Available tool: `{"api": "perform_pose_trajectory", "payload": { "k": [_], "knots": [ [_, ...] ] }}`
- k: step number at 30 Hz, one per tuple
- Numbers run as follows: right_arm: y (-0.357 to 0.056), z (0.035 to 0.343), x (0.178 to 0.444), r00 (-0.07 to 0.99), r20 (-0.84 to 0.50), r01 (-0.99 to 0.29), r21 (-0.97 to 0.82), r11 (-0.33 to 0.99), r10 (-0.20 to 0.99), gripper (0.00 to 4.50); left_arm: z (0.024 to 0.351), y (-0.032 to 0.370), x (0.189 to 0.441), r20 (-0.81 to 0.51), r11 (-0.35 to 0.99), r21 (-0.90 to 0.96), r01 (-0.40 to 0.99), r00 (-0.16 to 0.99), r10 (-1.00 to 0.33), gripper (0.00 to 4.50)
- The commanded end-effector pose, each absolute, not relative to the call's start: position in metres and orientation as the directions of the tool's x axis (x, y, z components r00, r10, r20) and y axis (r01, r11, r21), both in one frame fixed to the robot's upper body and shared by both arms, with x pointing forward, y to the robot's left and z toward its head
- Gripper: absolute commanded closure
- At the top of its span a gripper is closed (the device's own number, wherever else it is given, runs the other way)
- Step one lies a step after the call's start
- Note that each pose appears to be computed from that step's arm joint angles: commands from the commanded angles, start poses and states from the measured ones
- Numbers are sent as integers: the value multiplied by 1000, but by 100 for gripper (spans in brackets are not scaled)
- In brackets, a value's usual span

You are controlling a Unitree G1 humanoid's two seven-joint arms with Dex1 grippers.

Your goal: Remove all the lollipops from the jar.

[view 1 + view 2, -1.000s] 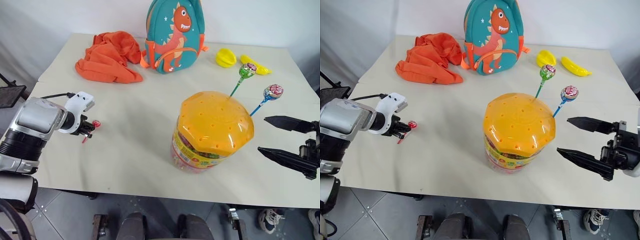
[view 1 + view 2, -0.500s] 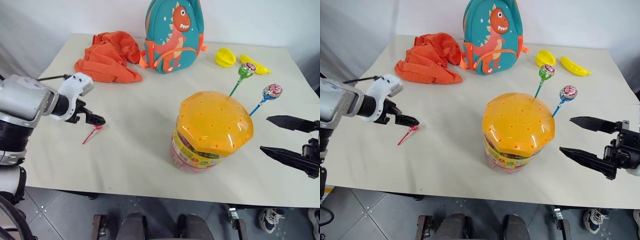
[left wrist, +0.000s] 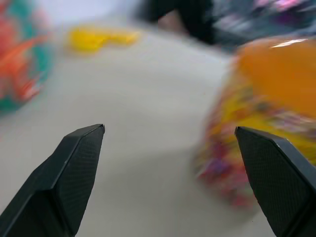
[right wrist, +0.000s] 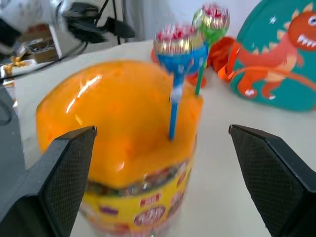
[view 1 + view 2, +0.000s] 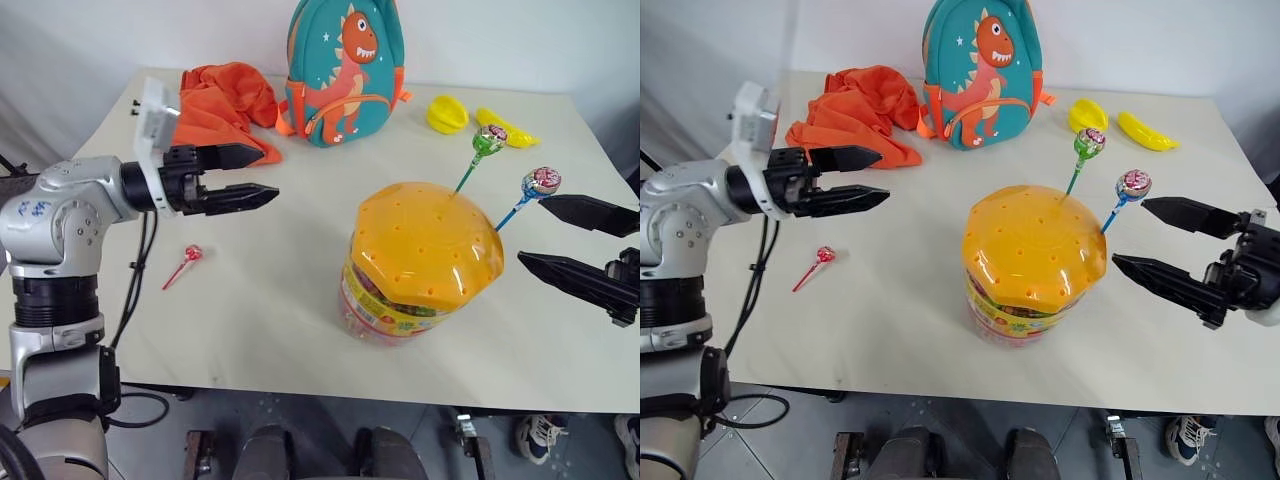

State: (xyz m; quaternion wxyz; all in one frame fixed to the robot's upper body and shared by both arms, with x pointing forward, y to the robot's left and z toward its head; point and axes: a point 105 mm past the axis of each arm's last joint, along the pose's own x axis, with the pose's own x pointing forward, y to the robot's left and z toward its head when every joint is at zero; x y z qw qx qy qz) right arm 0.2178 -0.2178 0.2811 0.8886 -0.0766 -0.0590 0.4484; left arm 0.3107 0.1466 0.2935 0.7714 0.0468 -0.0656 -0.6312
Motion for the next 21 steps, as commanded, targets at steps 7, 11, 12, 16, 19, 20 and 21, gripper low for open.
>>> {"api": "perform_pose_trajectory", "payload": {
  "k": [7, 11, 12, 16, 19, 20, 21],
  "knots": [
    [-200, 284, 229, 588, 112, -774, -208, 598, 801, 0, 288, 158, 280, 88, -53, 290, 955, -81, -993, 2],
    [-198, 288, 233, 585, 143, -770, -212, 602, 798, 0, 283, 158, 279, 49, -75, 297, 952, -93, -994, 2],
    [-196, 288, 233, 579, 140, -773, -217, 596, 803, 0, 282, 159, 279, 38, -75, 298, 952, -90, -995, 2],
    [-198, 295, 235, 593, 187, -751, -223, 622, 783, 90, 284, 158, 281, 47, -69, 310, 948, -88, -995, 0],
    [-198, 297, 235, 590, 184, -751, -232, 618, 786, 187, 285, 157, 281, 51, -77, 312, 947, -98, -994, 0],
    [-198, 298, 235, 588, 185, -751, -235, 617, 787, 222, 285, 156, 281, 53, -79, 312, 947, -100, -994, 0],
    [-198, 298, 235, 587, 184, -752, -237, 615, 788, 254, 285, 156, 281, 54, -82, 313, 946, -103, -993, 0]
  ]
}}
